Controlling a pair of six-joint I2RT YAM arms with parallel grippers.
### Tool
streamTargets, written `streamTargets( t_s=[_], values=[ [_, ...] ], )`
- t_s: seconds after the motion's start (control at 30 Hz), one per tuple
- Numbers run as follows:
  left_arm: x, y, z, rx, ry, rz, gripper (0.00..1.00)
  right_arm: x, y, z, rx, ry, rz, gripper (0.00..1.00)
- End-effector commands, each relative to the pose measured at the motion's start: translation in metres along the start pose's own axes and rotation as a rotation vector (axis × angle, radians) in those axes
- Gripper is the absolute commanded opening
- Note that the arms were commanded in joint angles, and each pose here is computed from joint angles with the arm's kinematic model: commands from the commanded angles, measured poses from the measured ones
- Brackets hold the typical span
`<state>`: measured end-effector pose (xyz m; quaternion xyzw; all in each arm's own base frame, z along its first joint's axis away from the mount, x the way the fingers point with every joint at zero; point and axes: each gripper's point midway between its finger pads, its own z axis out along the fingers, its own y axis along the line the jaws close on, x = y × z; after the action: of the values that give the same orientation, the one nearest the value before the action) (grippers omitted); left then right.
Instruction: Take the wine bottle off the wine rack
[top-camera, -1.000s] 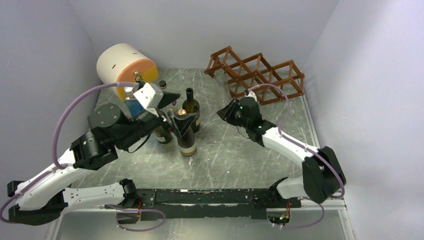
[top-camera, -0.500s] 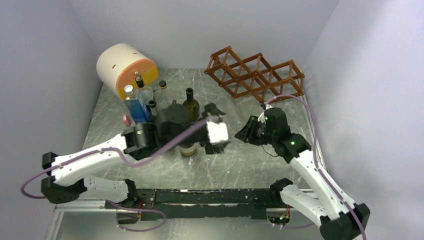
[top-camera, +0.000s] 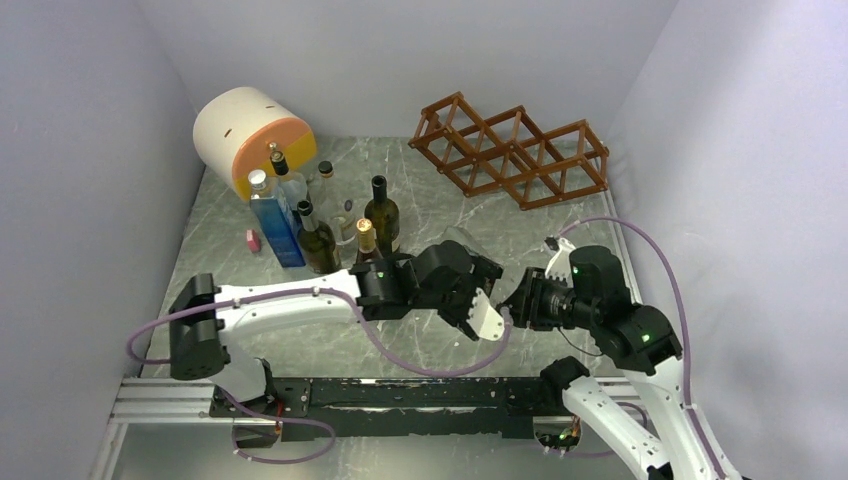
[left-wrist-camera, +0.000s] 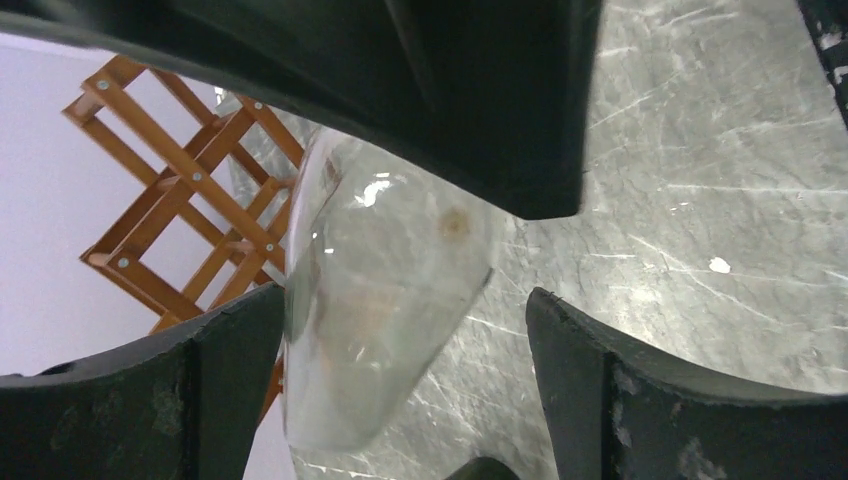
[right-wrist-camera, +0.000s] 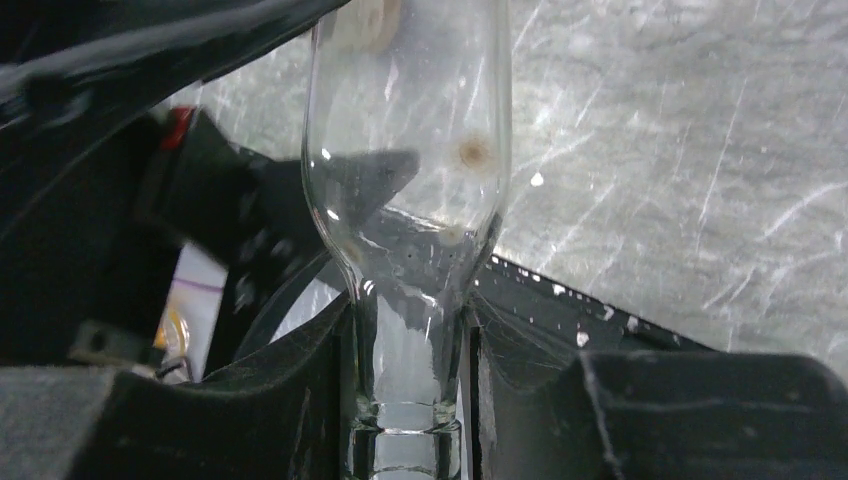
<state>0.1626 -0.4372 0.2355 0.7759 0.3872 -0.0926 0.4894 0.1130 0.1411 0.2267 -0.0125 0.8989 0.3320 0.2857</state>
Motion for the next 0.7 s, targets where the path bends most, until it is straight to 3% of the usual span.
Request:
streamTargets(
  t_s=[0.0,0.07,0.13,0.23,0.3,0.37,0.43,0.6,0.67],
  values=[
    [-0.010,0.028,0.013,-0.068,-0.041,0.035,0.93,-0.002,0.024,-0.024,-0.107,-0.026,-0.086,0.00],
    [-0.006,0.028,0.020,-0.063,-0.045,0.017,0.93,0.000,0.027,-0.029,-0.121,-0.023,-0.107,0.00],
    [-0.004,0.027,0.026,-0.058,-0.042,-0.003,0.99,0.000,0.027,-0.032,-0.116,-0.023,-0.123,0.00],
    [-0.005,0.038,0.023,-0.108,-0.061,-0.074,0.60,-0.004,0.027,-0.038,-0.102,-0.040,-0.157,0.00],
    [-0.005,0.046,0.017,-0.173,-0.083,-0.121,0.44,-0.009,0.028,-0.041,-0.095,-0.064,-0.170,0.00],
    [-0.006,0.048,0.013,-0.212,-0.102,-0.174,0.19,-0.014,0.028,-0.041,-0.090,-0.083,-0.177,0.03],
    [-0.008,0.050,0.008,-0.236,-0.128,-0.228,0.08,-0.021,0.025,-0.038,-0.068,-0.109,-0.177,0.21],
    [-0.011,0.057,-0.003,-0.299,-0.174,-0.412,0.07,-0.052,0.013,-0.034,0.034,-0.229,-0.153,0.61],
    [-0.009,0.062,-0.007,-0.322,-0.191,-0.498,0.07,-0.066,0.011,-0.037,0.059,-0.303,-0.149,0.71]
  ],
)
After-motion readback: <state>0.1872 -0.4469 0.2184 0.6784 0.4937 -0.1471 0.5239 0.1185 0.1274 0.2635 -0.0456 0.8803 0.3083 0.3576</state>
